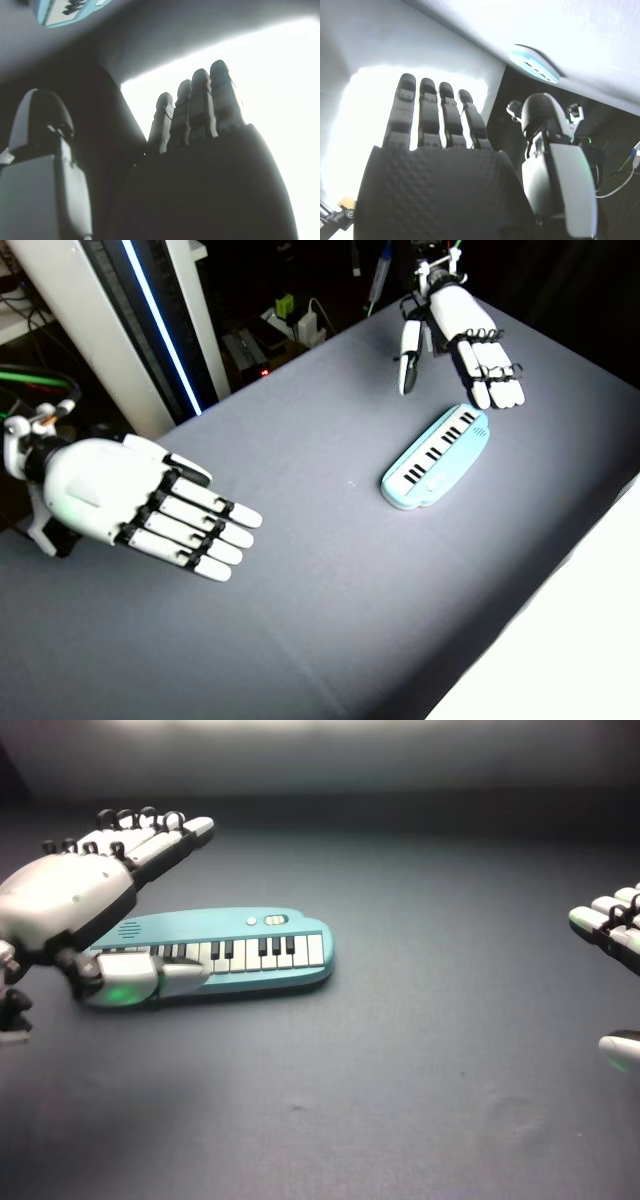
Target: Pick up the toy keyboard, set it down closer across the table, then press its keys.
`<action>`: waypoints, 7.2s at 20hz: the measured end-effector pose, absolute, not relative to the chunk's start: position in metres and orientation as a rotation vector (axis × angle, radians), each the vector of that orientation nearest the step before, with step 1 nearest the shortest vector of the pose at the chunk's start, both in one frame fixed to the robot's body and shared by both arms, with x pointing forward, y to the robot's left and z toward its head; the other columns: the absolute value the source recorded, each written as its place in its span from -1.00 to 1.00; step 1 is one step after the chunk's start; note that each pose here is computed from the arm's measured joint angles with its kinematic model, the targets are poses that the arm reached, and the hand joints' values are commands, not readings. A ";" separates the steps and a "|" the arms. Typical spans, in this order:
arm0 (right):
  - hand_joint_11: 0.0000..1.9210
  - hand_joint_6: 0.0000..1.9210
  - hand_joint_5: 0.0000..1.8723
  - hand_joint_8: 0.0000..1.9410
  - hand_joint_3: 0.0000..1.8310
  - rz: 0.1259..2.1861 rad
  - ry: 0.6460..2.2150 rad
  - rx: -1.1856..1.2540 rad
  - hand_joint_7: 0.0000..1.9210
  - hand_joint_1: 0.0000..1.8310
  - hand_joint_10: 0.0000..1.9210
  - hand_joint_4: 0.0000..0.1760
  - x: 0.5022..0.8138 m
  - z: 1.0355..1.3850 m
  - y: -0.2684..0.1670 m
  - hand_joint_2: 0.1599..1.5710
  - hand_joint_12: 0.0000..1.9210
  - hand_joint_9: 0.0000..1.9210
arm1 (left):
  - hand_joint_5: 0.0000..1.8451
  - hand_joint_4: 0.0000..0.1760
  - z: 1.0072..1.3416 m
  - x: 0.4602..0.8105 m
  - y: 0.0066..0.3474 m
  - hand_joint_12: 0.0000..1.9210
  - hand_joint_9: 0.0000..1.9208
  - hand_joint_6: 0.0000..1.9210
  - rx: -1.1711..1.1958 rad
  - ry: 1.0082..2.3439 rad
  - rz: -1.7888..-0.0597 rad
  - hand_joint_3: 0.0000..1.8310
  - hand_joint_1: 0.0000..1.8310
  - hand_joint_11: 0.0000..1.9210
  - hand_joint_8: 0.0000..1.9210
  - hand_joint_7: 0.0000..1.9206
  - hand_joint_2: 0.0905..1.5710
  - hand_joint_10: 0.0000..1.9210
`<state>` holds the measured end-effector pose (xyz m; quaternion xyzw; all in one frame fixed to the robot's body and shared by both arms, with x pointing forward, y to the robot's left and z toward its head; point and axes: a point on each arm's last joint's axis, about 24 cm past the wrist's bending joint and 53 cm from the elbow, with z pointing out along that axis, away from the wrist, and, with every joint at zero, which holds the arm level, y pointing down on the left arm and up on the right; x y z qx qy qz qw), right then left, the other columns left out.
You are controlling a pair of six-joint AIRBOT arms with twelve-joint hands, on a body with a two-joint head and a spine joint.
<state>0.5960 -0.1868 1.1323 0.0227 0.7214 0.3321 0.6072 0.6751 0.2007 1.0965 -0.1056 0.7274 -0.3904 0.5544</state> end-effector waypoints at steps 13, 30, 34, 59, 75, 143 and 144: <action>-1.00 -1.00 -1.00 -1.00 -1.00 0.787 1.677 0.084 -1.00 -0.79 -1.00 -1.00 0.595 1.130 -0.189 0.68 -1.00 -1.00 | -1.00 0.17 1.013 0.723 0.193 -1.00 -1.00 -1.00 -0.328 1.999 -0.714 -0.99 -0.01 -1.00 -1.00 -1.00 0.13 -1.00; -1.00 -1.00 -1.00 -1.00 -0.99 0.805 1.685 0.119 -1.00 -0.86 -1.00 -0.69 0.595 1.126 -0.193 0.73 -1.00 -1.00 | -0.25 -1.00 1.018 0.724 0.181 1.00 -0.59 0.64 -0.306 1.977 -0.737 -1.00 0.23 -0.48 0.63 -0.46 0.66 0.72; -1.00 -1.00 -1.00 -1.00 -1.00 0.808 1.685 0.124 -1.00 -0.85 -1.00 -0.88 0.595 1.127 -0.193 0.72 -1.00 -1.00 | -0.30 -1.00 1.027 0.717 0.175 1.00 -0.60 0.64 -0.265 1.967 -0.765 -1.00 0.20 -0.48 0.67 -0.43 0.67 0.83; -1.00 -1.00 -1.00 -1.00 -0.99 0.901 1.521 0.107 -1.00 -1.00 -1.00 -1.00 0.585 1.175 -0.192 0.75 -1.00 -1.00 | -0.60 -1.00 1.038 0.665 -0.032 0.16 -0.68 -0.92 0.031 1.971 -1.222 -1.00 0.02 -1.00 -0.98 -0.59 0.43 -0.72; -1.00 -1.00 -1.00 -1.00 -1.00 0.900 1.519 0.119 -1.00 -0.90 -1.00 -0.91 0.586 1.175 -0.195 0.71 -1.00 -1.00 | -1.00 0.27 1.047 0.658 -0.067 -1.00 -1.00 -1.00 0.151 1.994 -1.227 -1.00 -0.46 -1.00 -1.00 -1.00 0.17 -1.00; -1.00 -1.00 -1.00 -1.00 -1.00 0.866 1.614 -0.018 -1.00 -0.94 -1.00 0.63 0.585 1.162 -0.168 0.71 -1.00 -1.00 | -1.00 -0.87 1.154 0.623 0.229 -1.00 -1.00 -1.00 -0.348 1.435 -1.104 -0.99 -0.22 -1.00 -1.00 -1.00 0.66 -1.00; -1.00 -1.00 -1.00 -1.00 -1.00 0.879 1.594 0.004 -1.00 -0.96 -1.00 0.71 0.585 1.168 -0.173 0.73 -1.00 -1.00 | -1.00 -0.56 1.157 0.623 0.230 -1.00 -1.00 -1.00 -0.352 1.424 -1.104 -0.99 -0.28 -1.00 -1.00 -1.00 0.67 -1.00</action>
